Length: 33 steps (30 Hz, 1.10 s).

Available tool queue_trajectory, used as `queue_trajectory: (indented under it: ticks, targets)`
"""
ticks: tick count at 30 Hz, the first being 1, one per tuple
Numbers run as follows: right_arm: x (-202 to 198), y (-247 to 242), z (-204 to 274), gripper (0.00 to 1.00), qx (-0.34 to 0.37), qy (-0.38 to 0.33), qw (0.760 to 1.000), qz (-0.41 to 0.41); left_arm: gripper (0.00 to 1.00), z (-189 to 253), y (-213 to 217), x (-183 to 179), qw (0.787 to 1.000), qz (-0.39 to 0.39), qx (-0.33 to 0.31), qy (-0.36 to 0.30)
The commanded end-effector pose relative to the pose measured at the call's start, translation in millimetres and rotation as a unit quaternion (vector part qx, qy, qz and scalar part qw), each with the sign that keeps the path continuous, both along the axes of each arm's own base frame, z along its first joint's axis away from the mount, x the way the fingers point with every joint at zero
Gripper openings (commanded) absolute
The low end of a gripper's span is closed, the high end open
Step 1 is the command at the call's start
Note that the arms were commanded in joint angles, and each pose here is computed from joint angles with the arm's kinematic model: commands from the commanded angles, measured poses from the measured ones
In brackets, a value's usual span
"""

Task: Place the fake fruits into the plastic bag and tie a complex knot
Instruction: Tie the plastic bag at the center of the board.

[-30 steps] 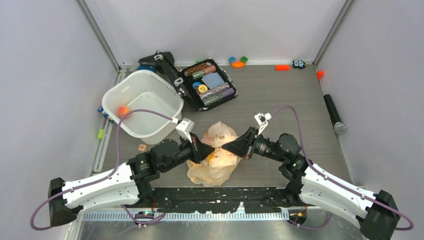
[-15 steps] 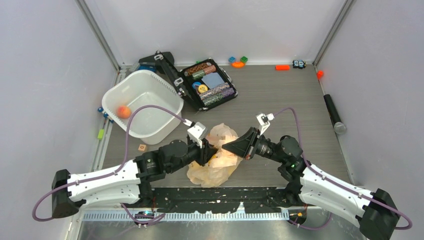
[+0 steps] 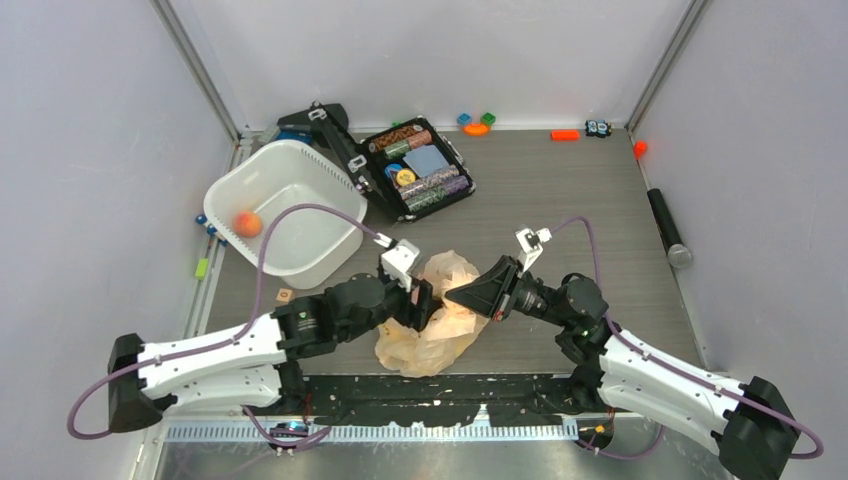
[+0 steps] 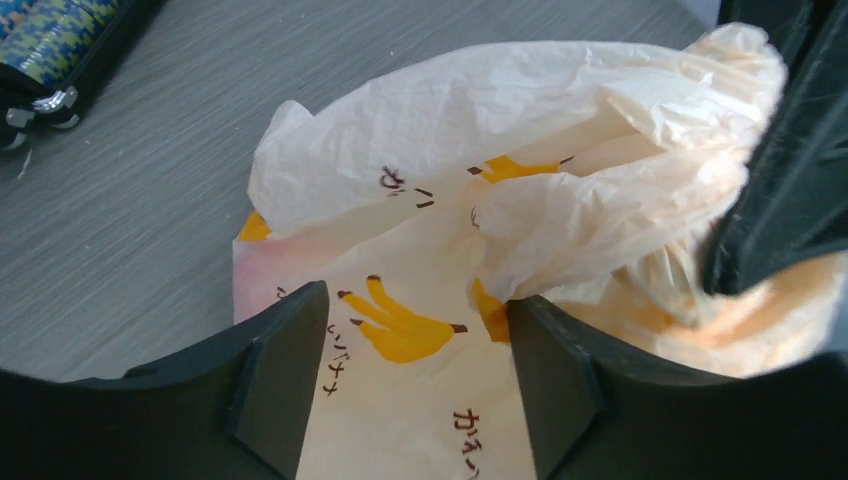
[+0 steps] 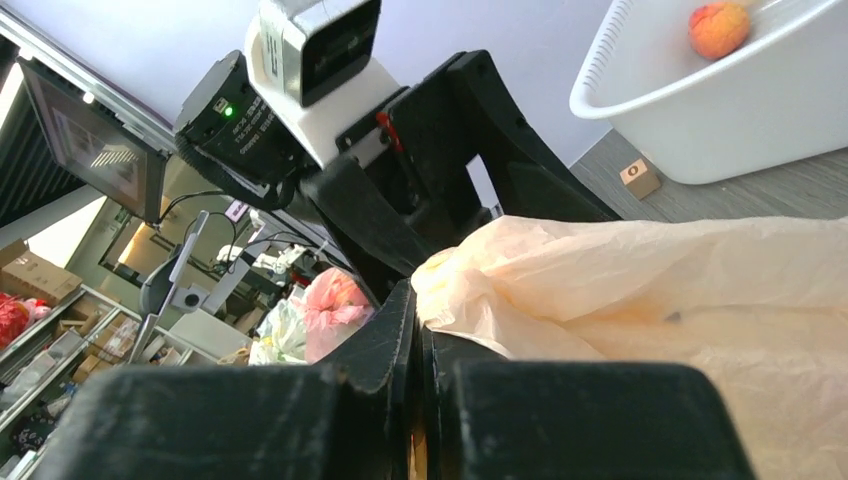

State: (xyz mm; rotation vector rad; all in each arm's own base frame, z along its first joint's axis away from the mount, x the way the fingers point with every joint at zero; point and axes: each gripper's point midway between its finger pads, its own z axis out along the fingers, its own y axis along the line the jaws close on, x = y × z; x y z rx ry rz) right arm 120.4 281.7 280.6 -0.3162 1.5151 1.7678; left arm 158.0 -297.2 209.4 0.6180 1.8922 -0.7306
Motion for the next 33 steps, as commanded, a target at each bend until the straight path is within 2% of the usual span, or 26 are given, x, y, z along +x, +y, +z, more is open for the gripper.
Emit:
queue_trajectory:
  ticks: [1,5,10,15,20,25,33]
  targets:
    - [-5.0,-8.0,26.8,0.05,0.042,-0.037,0.998,-0.006,0.76,45.0,25.3,-6.3,0.997,0.011,-0.069,-0.029]
    - [-4.5,-8.4,27.0,0.05,0.042,-0.038,0.998,-0.008,0.91,85.1,44.5,-18.8,0.989,0.007,-0.148,-0.029]
    - [-4.6,-8.3,28.0,0.05,0.045,-0.038,0.998,-0.007,0.92,118.2,39.3,-43.9,0.976,-0.045,-0.212,0.015]
    - [-5.9,-8.7,30.9,0.05,0.049,-0.039,0.998,-0.004,0.88,122.4,8.6,-67.4,0.959,-0.109,-0.247,0.089]
    - [-5.9,-8.9,31.9,0.05,0.051,-0.038,0.998,-0.004,0.84,105.5,-7.2,-65.5,0.952,-0.105,-0.248,0.144]
    - [-6.9,-9.4,32.5,0.05,0.052,-0.038,0.998,-0.003,0.76,109.2,-15.3,-64.6,0.935,-0.122,-0.293,0.161]
    - [-7.2,-9.1,32.0,0.05,0.053,-0.038,0.998,-0.001,0.62,104.8,-21.6,-58.3,0.926,-0.121,-0.311,0.177]
